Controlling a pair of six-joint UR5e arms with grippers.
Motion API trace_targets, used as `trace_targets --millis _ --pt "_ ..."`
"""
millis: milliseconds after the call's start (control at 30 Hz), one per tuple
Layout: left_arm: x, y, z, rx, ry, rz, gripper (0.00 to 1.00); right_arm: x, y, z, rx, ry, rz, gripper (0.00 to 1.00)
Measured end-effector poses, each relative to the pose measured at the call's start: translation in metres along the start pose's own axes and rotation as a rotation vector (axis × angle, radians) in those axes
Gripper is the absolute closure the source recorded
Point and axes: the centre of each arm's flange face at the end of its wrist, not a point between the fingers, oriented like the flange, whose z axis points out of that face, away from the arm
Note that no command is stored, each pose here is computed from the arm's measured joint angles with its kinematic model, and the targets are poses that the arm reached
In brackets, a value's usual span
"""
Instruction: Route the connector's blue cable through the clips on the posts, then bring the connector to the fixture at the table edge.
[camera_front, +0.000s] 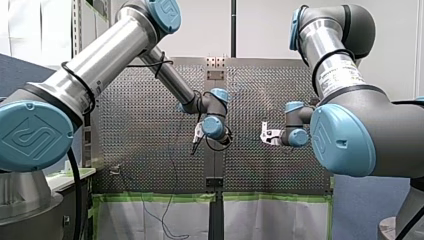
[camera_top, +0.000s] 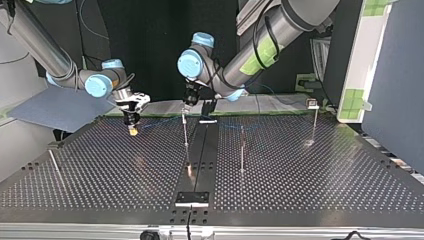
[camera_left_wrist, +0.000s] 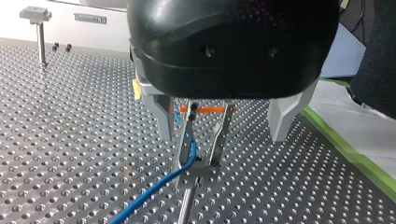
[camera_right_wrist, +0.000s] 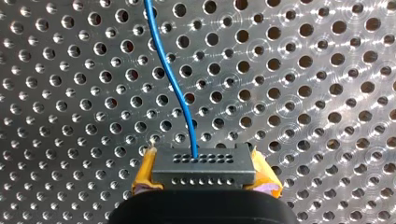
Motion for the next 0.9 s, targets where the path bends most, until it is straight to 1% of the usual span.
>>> trace_targets --millis 300,467,733,833,900 --pt "-0.001 -0.008 -0.005 0.011 -0.005 0.001 0.0 0.0 0.0 0.0 0.0 -0.001 0.0 1.0" --pt "-0.002 -0.01 -0.005 0.012 -0.011 -0.003 0.0 0.0 0.0 0.0 0.0 -0.002 0.0 1.0" --pt "-0.002 -0.012 -0.011 0.004 -0.013 -0.004 0.0 0.0 0.0 0.0 0.0 -0.002 0.0 1.0" --pt "-0.006 -0.012 -0.017 0.0 -0.025 -0.011 0.0 0.0 -0.001 0.0 0.001 -0.002 0.0 1.0" --pt "-0.01 -0.008 -0.021 -0.014 -0.038 -0.027 0.0 0.0 -0.001 0.0 0.001 -0.001 0.0 1.0"
